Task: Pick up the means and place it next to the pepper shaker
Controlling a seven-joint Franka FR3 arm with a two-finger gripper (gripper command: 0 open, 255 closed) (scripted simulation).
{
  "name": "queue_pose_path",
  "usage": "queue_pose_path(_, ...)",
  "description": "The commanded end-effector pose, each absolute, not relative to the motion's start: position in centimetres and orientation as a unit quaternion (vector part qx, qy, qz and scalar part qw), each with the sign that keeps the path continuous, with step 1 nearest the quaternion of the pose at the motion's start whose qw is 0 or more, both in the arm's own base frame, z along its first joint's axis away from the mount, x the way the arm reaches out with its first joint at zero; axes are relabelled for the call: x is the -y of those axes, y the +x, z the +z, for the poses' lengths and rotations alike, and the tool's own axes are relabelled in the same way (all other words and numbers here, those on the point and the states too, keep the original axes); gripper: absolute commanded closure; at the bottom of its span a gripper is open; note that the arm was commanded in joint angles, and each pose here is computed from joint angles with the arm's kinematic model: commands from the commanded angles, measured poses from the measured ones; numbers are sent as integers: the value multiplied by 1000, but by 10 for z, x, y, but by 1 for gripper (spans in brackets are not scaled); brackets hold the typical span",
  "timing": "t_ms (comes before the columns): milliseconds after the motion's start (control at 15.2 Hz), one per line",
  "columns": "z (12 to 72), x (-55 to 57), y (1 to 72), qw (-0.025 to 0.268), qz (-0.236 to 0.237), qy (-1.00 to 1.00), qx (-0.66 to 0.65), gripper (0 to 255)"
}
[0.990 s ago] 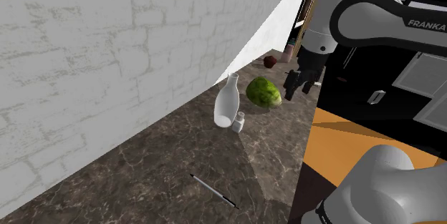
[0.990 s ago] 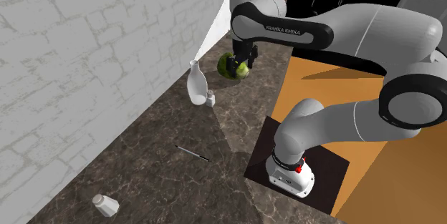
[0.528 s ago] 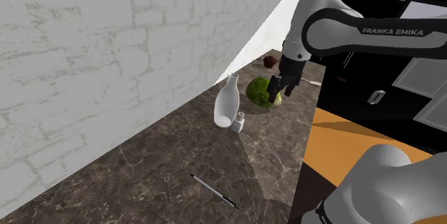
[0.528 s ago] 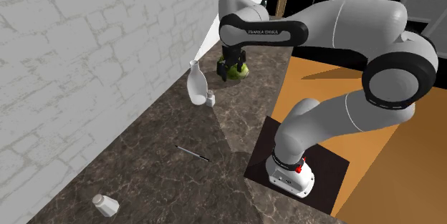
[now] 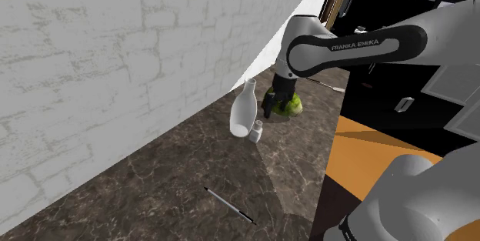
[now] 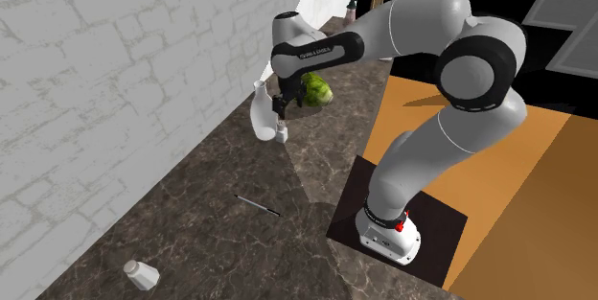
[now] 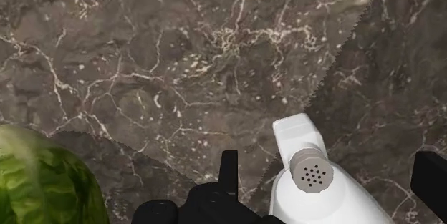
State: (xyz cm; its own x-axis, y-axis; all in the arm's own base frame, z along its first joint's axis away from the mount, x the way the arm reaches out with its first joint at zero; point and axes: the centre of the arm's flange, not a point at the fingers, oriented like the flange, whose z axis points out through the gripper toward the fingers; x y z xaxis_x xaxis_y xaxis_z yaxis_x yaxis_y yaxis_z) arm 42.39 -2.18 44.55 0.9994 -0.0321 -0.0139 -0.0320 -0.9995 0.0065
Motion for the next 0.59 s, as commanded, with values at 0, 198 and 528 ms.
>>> queue_pose_path(0,429,18,443,-1,-6,1000,5,0)
queue_pose_path(198,410,13,464,-6,-6,1000,-7,0)
queue_pose_path(528,383,13,463,-6,-6,1000,-7,0)
